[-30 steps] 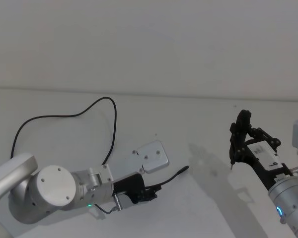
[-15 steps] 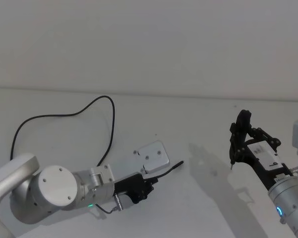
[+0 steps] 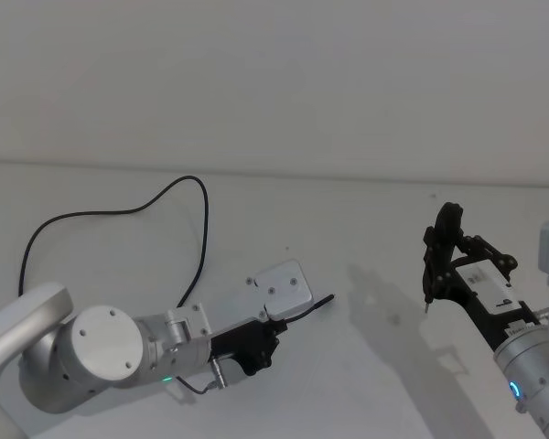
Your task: Pick up the data cable with the one hand.
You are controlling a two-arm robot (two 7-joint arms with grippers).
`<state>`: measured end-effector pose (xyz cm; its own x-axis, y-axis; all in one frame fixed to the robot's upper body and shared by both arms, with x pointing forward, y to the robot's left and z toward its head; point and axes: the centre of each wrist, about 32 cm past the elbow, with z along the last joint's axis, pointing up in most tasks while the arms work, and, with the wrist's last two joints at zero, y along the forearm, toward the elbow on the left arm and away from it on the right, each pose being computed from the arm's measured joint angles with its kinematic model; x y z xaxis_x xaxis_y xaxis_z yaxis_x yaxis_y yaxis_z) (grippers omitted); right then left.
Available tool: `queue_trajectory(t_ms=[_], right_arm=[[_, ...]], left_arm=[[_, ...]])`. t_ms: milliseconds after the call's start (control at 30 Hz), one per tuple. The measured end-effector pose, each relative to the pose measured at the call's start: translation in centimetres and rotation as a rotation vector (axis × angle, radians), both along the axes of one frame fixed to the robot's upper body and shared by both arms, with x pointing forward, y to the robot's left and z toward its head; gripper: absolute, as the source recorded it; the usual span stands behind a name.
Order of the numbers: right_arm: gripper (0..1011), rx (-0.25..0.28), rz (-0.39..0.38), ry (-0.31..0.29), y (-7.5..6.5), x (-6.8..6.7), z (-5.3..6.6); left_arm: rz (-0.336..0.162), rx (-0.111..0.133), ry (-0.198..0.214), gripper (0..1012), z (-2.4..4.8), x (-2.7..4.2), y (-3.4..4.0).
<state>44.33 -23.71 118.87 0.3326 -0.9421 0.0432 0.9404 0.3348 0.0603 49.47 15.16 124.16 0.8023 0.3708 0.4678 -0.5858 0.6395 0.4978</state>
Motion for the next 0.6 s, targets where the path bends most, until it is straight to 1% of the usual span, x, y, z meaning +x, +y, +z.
queue_trajectory(t_ms=[100,233,333,433,467,500,533,600], right_arm=[[268,0.0,0.0,0.0,0.0,0.0,0.0],[268,-0.002,0.004,-0.009,0.0,-0.1,0.2],[268,-0.003,0.015,-0.024,0.0,-0.2,0.6],[268,-0.004,0.026,-0.041,0.0,-0.3,1.1],[268,-0.004,0.036,-0.052,0.0,-0.4,1.5],[268,-0.004,0.039,-0.057,-0.1,-0.4,1.6],[268,-0.001,0.05,-0.071,-0.1,-0.5,2.1],[268,0.003,0.059,-0.081,-0.1,-0.6,2.4]], left_arm=[[-0.001,-0.003,-0.003,44,-0.05,-0.02,0.04],[-0.009,-0.018,-0.018,44,-0.09,-0.12,0.21],[-0.025,-0.046,-0.042,44,-0.06,-0.34,0.53],[-0.039,-0.067,-0.06,44,0.0,-0.53,0.81],[-0.048,-0.081,-0.072,44,0.06,-0.66,1.0],[-0.055,-0.089,-0.079,44,0.09,-0.73,1.11],[-0.063,-0.102,-0.092,44,0.2,-0.89,1.4],[-0.072,-0.115,-0.104,44,0.3,-1.03,1.67]])
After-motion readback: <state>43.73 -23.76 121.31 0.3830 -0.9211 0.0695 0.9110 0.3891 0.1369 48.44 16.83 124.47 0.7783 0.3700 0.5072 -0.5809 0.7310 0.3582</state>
